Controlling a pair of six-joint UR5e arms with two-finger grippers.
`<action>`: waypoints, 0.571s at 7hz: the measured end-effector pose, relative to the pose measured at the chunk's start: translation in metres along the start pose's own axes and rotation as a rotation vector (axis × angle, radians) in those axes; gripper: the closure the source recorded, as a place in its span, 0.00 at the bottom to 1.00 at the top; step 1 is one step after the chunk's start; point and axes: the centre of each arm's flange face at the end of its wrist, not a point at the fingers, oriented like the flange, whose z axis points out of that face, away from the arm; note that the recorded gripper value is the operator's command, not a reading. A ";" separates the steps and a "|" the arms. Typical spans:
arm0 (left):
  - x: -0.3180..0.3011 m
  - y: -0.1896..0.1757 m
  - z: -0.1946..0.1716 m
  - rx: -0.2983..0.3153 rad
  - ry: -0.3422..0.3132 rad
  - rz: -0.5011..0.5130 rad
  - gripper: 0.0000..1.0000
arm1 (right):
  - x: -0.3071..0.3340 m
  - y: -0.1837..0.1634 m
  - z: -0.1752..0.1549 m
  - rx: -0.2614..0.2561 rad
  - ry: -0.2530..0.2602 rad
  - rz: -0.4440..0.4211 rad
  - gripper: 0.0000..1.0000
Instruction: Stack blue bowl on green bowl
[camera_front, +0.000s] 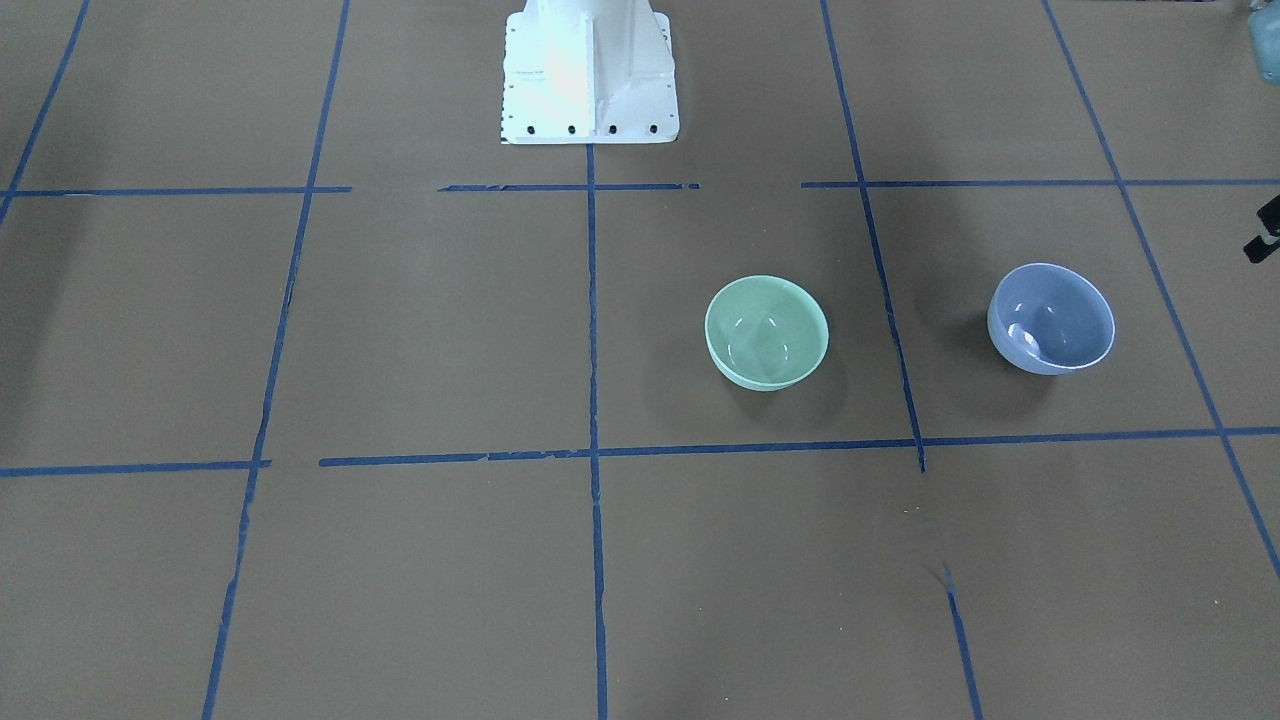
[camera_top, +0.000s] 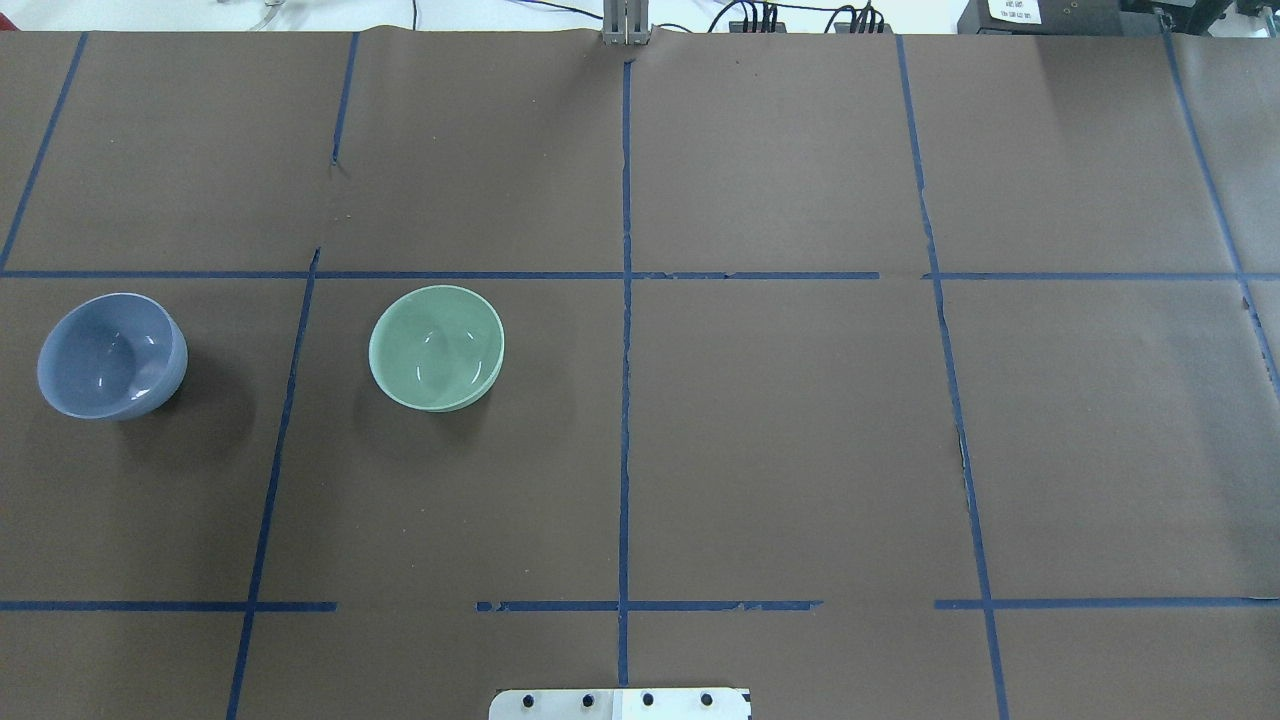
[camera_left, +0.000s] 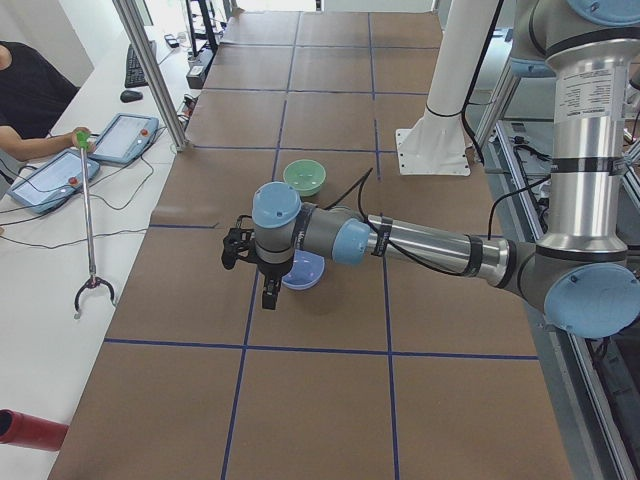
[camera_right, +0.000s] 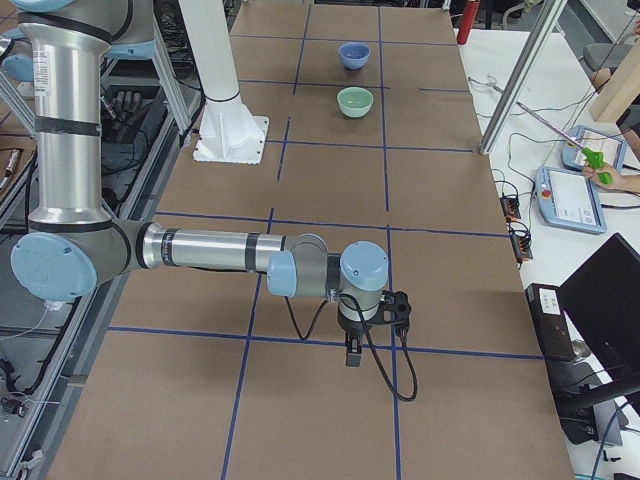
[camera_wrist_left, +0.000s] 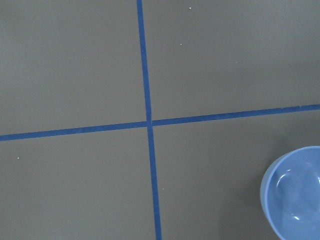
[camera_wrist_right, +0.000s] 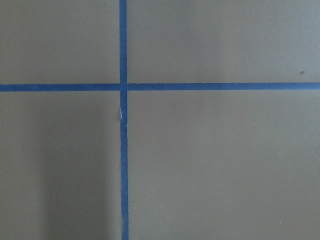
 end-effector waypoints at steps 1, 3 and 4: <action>0.013 0.015 0.030 0.011 0.042 -0.030 0.00 | 0.000 0.000 0.000 0.000 0.000 0.000 0.00; 0.018 0.033 0.089 0.008 0.060 -0.061 0.00 | 0.000 0.000 0.000 0.000 0.000 0.000 0.00; 0.022 0.036 0.112 0.009 0.051 -0.065 0.00 | 0.000 0.000 0.000 0.000 0.000 0.000 0.00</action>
